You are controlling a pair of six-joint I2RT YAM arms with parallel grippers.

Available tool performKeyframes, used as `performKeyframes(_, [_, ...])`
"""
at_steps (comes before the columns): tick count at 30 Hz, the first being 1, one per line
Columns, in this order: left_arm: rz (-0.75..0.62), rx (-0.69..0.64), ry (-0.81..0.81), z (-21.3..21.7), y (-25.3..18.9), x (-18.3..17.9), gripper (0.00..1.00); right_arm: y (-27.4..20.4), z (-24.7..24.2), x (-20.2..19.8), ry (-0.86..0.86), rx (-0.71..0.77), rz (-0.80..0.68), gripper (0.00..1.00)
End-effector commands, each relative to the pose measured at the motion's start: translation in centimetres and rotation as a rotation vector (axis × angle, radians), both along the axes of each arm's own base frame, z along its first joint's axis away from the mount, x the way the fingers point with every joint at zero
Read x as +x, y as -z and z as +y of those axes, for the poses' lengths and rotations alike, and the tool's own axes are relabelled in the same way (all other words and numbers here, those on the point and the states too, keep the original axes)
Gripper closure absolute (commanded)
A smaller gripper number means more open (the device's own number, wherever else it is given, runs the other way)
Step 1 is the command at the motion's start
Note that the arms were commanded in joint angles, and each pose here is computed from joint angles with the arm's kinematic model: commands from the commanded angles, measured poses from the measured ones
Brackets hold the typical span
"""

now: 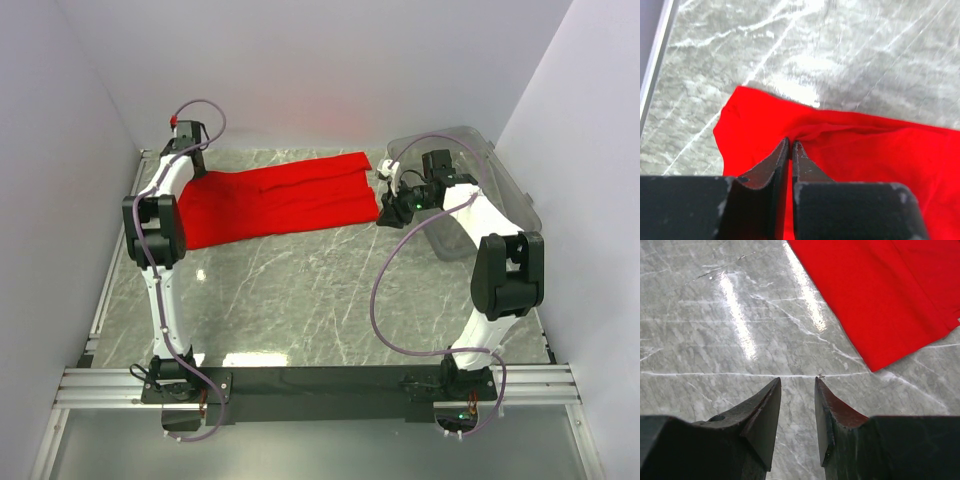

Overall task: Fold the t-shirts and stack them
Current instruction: Fold the tshirt

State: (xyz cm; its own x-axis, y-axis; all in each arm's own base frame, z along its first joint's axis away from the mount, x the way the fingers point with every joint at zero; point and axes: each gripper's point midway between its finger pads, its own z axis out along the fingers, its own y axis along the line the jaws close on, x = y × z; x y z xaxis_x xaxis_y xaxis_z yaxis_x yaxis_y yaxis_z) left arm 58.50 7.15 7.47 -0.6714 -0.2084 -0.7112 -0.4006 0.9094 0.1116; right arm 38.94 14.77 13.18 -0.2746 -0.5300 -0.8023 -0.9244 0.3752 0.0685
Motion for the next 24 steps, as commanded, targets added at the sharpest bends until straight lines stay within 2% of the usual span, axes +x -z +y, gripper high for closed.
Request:
performKeyframes(1, [-0.124,0.031,-0.011,0.3,-4.5,1.9,0.89,-1.2,-0.1,-0.3,-0.011,0.016,-0.023,0.6])
performKeyframes(4, [-0.127,0.031,-0.025,0.7,-4.5,2.0,0.87,-1.2,-0.1,-0.5,-0.011,0.016,-0.023,0.6])
performKeyframes(8, [-0.105,0.04,-0.045,1.3,-3.7,1.4,0.64,-1.1,-0.2,-0.7,-0.009,0.018,-0.019,0.6])
performKeyframes(14, [-0.158,0.029,-0.067,2.2,-6.4,1.6,0.57,-1.2,-0.2,-0.7,-0.012,0.016,-0.021,0.6])
performKeyframes(18, [-0.203,-0.06,0.008,0.9,-8.8,1.6,0.56,-1.4,-0.2,-0.6,-0.009,0.019,-0.025,0.6])
performKeyframes(20, [-0.213,-0.115,0.024,0.2,-9.5,0.8,0.52,-1.3,-0.3,-0.4,-0.002,0.01,-0.028,0.6])
performKeyframes(23, [-0.213,-0.21,0.019,0.5,-10.0,-2.1,0.45,-1.1,-1.1,0.8,0.042,-0.038,-0.056,0.6])
performKeyframes(24, [-0.186,-0.245,0.019,0.2,-8.2,-3.6,0.42,-0.9,-1.3,1.0,0.044,-0.056,-0.062,0.6])
